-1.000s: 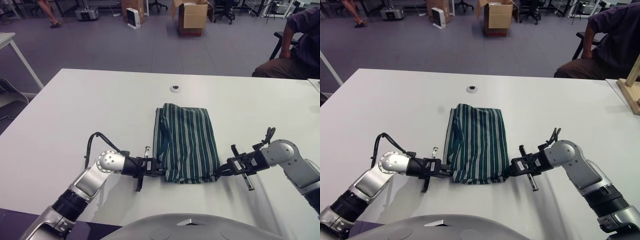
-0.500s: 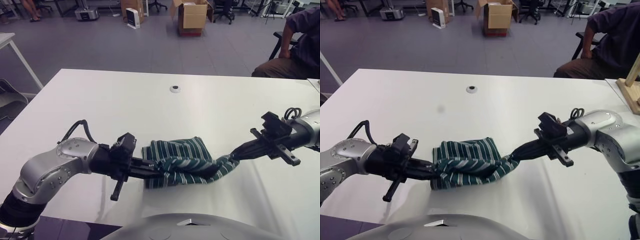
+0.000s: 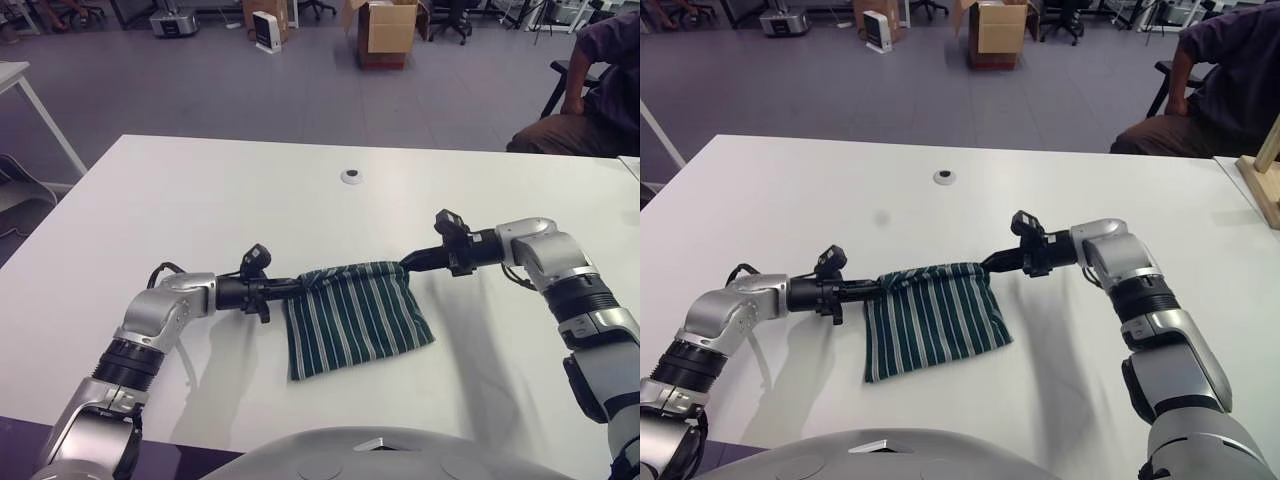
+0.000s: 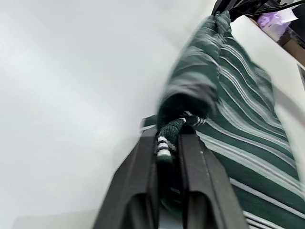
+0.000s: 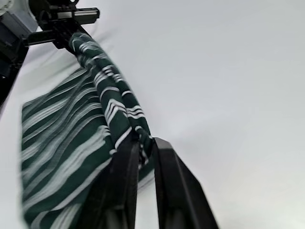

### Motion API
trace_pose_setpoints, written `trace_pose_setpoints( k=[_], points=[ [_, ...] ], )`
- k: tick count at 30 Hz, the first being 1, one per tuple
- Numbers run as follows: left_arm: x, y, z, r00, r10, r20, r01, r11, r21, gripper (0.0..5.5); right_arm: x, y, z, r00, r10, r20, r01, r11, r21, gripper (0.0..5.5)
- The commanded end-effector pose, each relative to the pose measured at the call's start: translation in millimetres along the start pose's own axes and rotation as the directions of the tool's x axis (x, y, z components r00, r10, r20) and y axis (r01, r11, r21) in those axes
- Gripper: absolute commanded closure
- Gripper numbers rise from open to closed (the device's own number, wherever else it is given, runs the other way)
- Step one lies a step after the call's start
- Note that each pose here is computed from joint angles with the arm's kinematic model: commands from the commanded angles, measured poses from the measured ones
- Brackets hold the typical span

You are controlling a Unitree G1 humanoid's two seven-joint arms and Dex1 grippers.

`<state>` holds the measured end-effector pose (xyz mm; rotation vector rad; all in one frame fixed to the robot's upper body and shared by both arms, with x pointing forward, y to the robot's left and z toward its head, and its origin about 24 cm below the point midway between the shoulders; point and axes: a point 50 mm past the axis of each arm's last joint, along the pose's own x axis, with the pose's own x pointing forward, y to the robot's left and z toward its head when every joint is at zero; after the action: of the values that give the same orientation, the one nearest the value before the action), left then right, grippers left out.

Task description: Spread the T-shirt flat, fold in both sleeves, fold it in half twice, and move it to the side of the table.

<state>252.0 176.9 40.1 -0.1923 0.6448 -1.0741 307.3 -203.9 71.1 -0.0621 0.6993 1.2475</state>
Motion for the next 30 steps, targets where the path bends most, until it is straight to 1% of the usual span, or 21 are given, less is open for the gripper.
trace_pose_setpoints(
  k=[1, 3, 4, 5, 6, 8, 9, 11, 13, 15, 17, 18, 19, 20, 21, 22, 23, 25, 26, 28, 30],
  points=[
    [-1.8, 9.0, 6.2, 0.996, 0.074, 0.041, -0.075, 0.997, 0.006, 4.32, 3.3, -10.4, 15.8, 0.986, -0.155, 0.054, 0.159, 0.983, -0.092, 4.20],
    [-13.5, 21.3, 9.0, 0.980, 0.180, 0.080, -0.180, 0.984, -0.003, 3.97, -0.1, -12.5, 21.2, 0.971, -0.223, 0.091, 0.234, 0.961, -0.147, 3.81],
    [-19.3, 24.2, 14.5, 0.969, 0.216, 0.123, -0.219, 0.976, 0.008, 3.87, -2.2, -11.4, 23.5, 0.966, -0.233, 0.114, 0.250, 0.954, -0.167, 3.69],
    [-23.2, 20.4, 23.0, 0.962, 0.198, 0.187, -0.207, 0.978, 0.033, 3.66, -4.2, -9.7, 25.1, 0.962, -0.237, 0.135, 0.259, 0.949, -0.179, 3.47],
    [-24.4, 10.8, 33.5, 0.957, 0.144, 0.250, -0.166, 0.984, 0.068, 3.53, -5.8, -8.6, 26.0, 0.958, -0.244, 0.154, 0.270, 0.945, -0.186, 3.45],
    [-15.1, -21.8, 50.8, 0.957, -0.044, 0.288, -0.017, 0.979, 0.206, 3.15, -12.7, -13.4, 27.8, 0.916, -0.339, 0.213, 0.375, 0.914, -0.156, 3.45],
    [-8.2, -34.6, 53.2, 0.954, -0.118, 0.275, 0.046, 0.967, 0.252, 2.91, -16.2, -17.6, 29.3, 0.883, -0.399, 0.248, 0.437, 0.891, -0.122, 3.45],
    [7.3, -51.7, 44.1, 0.952, -0.227, 0.204, 0.165, 0.945, 0.284, 2.91, -22.6, -27.2, 28.0, 0.803, -0.518, 0.296, 0.551, 0.834, -0.037, 3.45],
    [20.7, -59.6, 20.6, 0.958, -0.278, 0.068, 0.250, 0.931, 0.267, 2.91, -27.6, -33.5, 15.6, 0.737, -0.608, 0.296, 0.628, 0.777, 0.034, 3.45],
    [27.0, -56.2, 2.5, 0.964, -0.267, -0.014, 0.262, 0.936, 0.233, 2.91, -29.0, -35.5, 3.4, 0.706, -0.650, 0.282, 0.661, 0.747, 0.069, 3.45],
    [26.4, -33.4, -11.2, 0.983, -0.174, -0.051, 0.180, 0.967, 0.180, 2.91, -29.6, -35.2, -6.2, 0.684, -0.676, 0.275, 0.680, 0.727, 0.097, 3.45],
    [22.3, -11.6, -21.8, 0.996, -0.053, -0.076, 0.064, 0.986, 0.152, 2.91, -30.9, -35.2, -10.0, 0.670, -0.690, 0.274, 0.691, 0.714, 0.111, 3.45],
    [15.6, 11.6, -36.5, 0.986, 0.096, -0.135, -0.078, 0.988, 0.134, 2.91, -32.9, -35.2, -14.6, 0.654, -0.706, 0.270, 0.703, 0.700, 0.128, 3.45],
    [6.9, 27.0, -55.5, 0.954, 0.206, -0.217, -0.176, 0.973, 0.147, 2.91, -34.6, -35.6, -20.1, 0.642, -0.721, 0.261, 0.712, 0.687, 0.146, 3.45],
    [-1.6, 36.4, -71.9, 0.917, 0.277, -0.288, -0.232, 0.956, 0.179, 2.91, -35.4, -35.9, -24.7, 0.633, -0.732, 0.252, 0.720, 0.676, 0.157, 3.45],
    [-10.3, 41.3, -86.7, 0.882, 0.325, -0.342, -0.268, 0.941, 0.204, 2.91, -35.7, -36.2, -29.5, 0.626, -0.743, 0.239, 0.729, 0.666, 0.160, 3.45],
    [-19.1, 45.6, -97.6, 0.858, 0.368, -0.358, -0.315, 0.928, 0.200, 2.91, -35.6, -36.7, -33.5, 0.619, -0.752, 0.227, 0.737, 0.656, 0.161, 3.45],
    [-41.6, 59.3, -108.0, 0.796, 0.499, -0.342, -0.470, 0.866, 0.170, 2.91, -36.1, -38.3, -38.9, 0.604, -0.768, 0.211, 0.754, 0.637, 0.160, 3.45],
    [-56.6, 67.0, -110.2, 0.754, 0.575, -0.319, -0.564, 0.815, 0.136, 2.91, -37.2, -39.2, -40.4, 0.594, -0.777, 0.208, 0.762, 0.626, 0.163, 3.45],
    [-91.0, 77.1, -118.2, 0.642, 0.715, -0.277, -0.735, 0.676, 0.043, 2.91, -39.7, -40.0, -43.9, 0.573, -0.794, 0.205, 0.776, 0.606, 0.175, 3.45],
    [-117.3, 78.8, -128.4, 0.528, 0.813, -0.248, -0.842, 0.539, -0.025, 2.91, -37.5, -39.9, -47.4, 0.566, -0.800, 0.199, 0.782, 0.597, 0.180, 3.45]
  ],
)
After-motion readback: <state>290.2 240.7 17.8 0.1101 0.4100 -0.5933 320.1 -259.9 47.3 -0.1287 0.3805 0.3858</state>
